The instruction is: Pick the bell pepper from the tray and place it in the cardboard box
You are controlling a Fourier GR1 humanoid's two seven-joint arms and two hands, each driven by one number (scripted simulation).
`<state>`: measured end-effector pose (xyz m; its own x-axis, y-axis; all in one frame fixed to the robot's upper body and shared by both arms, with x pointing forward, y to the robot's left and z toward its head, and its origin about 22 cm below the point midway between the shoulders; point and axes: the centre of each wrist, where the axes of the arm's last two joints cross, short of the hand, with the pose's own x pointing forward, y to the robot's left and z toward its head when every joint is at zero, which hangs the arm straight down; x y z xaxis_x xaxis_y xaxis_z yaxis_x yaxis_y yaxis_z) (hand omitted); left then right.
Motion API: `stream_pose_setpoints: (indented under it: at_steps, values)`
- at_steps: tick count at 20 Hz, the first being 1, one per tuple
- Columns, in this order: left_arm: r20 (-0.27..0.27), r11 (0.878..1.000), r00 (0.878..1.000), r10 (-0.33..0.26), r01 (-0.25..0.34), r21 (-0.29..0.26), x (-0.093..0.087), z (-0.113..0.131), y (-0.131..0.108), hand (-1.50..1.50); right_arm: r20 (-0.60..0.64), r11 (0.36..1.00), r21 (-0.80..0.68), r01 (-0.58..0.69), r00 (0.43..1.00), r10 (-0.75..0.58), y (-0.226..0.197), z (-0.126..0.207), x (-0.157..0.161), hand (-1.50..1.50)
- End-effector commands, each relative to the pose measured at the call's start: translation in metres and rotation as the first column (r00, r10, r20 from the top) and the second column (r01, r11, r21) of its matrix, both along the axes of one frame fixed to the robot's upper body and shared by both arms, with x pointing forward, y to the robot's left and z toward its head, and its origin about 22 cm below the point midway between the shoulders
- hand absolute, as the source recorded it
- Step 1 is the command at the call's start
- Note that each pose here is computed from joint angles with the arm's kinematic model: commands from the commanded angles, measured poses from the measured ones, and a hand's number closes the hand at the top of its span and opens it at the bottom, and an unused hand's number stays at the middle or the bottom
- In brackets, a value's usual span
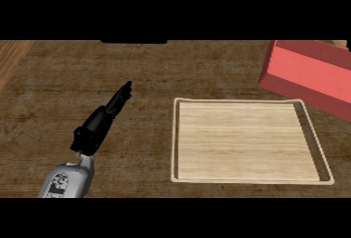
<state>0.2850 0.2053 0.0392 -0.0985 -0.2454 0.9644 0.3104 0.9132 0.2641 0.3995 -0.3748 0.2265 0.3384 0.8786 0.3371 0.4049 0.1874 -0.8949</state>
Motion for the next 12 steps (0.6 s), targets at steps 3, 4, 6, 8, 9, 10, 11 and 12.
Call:
stream_pose_setpoints:
  at_steps: [3, 4, 6, 8, 9, 10, 11, 12]
  values:
    - [0.028, 1.000, 1.000, -0.014, 0.014, 0.023, 0.020, 0.010, -0.018, 0.00, -0.085, 0.999, 0.029, 0.027, 0.996, -0.024, 0.007, -0.034, 0.028, 1.50]
    - [0.013, 1.000, 1.000, -0.002, 0.002, 0.008, 0.002, 0.003, 0.004, 0.00, -0.079, 0.992, 0.114, 0.052, 0.996, -0.043, -0.022, -0.042, 0.019, 1.50]
    - [-0.002, 1.000, 1.000, 0.005, -0.005, -0.015, -0.001, 0.001, -0.002, 0.00, -0.102, 0.971, 0.229, 0.073, 0.994, -0.051, -0.033, -0.047, 0.013, -1.50]
    - [-0.008, 1.000, 1.000, -0.024, 0.024, 0.007, -0.003, 0.004, 0.003, 0.00, -0.112, 0.951, 0.296, 0.092, 0.992, -0.061, -0.019, -0.077, 0.019, -1.50]
    - [0.005, 1.000, 1.000, -0.008, 0.008, 0.011, -0.002, 0.008, -0.014, 0.00, -0.106, 0.950, 0.304, 0.073, 0.993, -0.042, -0.032, -0.080, 0.014, -1.50]
    - [0.023, 1.000, 1.000, -0.016, 0.016, -0.004, 0.006, 0.001, 0.003, 0.00, -0.122, 0.947, 0.312, 0.076, 0.992, -0.040, -0.032, -0.069, 0.020, -1.50]
    - [0.027, 1.000, 1.000, -0.007, 0.007, 0.000, 0.008, 0.008, -0.005, 0.00, -0.098, 0.952, 0.302, 0.049, 0.995, -0.020, -0.043, -0.087, 0.011, -1.50]
    - [0.018, 1.000, 1.000, -0.014, 0.014, 0.002, 0.001, 0.006, -0.002, 0.00, -0.091, 0.947, 0.318, 0.043, 0.996, -0.015, -0.043, -0.075, 0.016, -1.50]
